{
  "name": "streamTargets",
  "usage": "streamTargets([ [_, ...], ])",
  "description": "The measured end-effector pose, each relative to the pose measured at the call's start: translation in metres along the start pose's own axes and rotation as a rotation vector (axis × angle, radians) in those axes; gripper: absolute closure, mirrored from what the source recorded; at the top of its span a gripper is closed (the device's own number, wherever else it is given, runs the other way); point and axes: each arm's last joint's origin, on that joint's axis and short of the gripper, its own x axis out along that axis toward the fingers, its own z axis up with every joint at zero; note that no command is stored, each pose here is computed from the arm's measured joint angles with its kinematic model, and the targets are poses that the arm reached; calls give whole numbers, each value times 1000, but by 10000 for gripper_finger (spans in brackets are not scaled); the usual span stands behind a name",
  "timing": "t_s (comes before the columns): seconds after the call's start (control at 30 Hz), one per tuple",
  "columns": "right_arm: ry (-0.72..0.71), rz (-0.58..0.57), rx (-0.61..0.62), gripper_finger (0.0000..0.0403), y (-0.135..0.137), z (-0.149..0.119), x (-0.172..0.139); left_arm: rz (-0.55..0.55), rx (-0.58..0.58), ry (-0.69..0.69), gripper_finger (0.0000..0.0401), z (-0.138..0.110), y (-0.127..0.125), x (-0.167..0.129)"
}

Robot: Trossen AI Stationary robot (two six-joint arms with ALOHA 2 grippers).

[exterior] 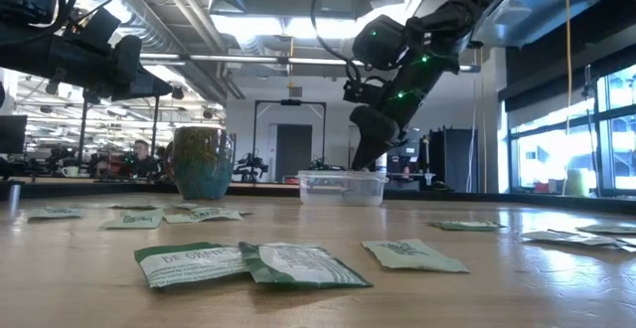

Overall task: Pick and place Stevia / Truvia into bins
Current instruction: Put the truvia packet into the transparent container, then put the stevia packet into the transparent container

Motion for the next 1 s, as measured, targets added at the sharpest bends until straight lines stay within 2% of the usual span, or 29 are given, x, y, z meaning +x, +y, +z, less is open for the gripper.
streamTargets([
  [0.2,7,1,50,304,-4,6,-25,0,0,0,343,0,0,0],
  [0.3,87,16,105,303,-3,8,-53,0,0,0,343,0,0,0],
  [0.43,277,54,198,303,9,-5,-94,0,0,0,343,0,0,0],
  [0.6,462,14,344,303,38,-30,-141,2,0,0,343,0,0,0],
  [0.7,503,2,397,303,60,-42,-160,4,0,-1,343,0,0,0],
  [0.9,515,28,417,303,107,-61,-177,12,75,-1,343,0,0,0],
  [1.0,545,-5,454,304,121,-79,-176,12,78,-2,343,0,0,0],
])
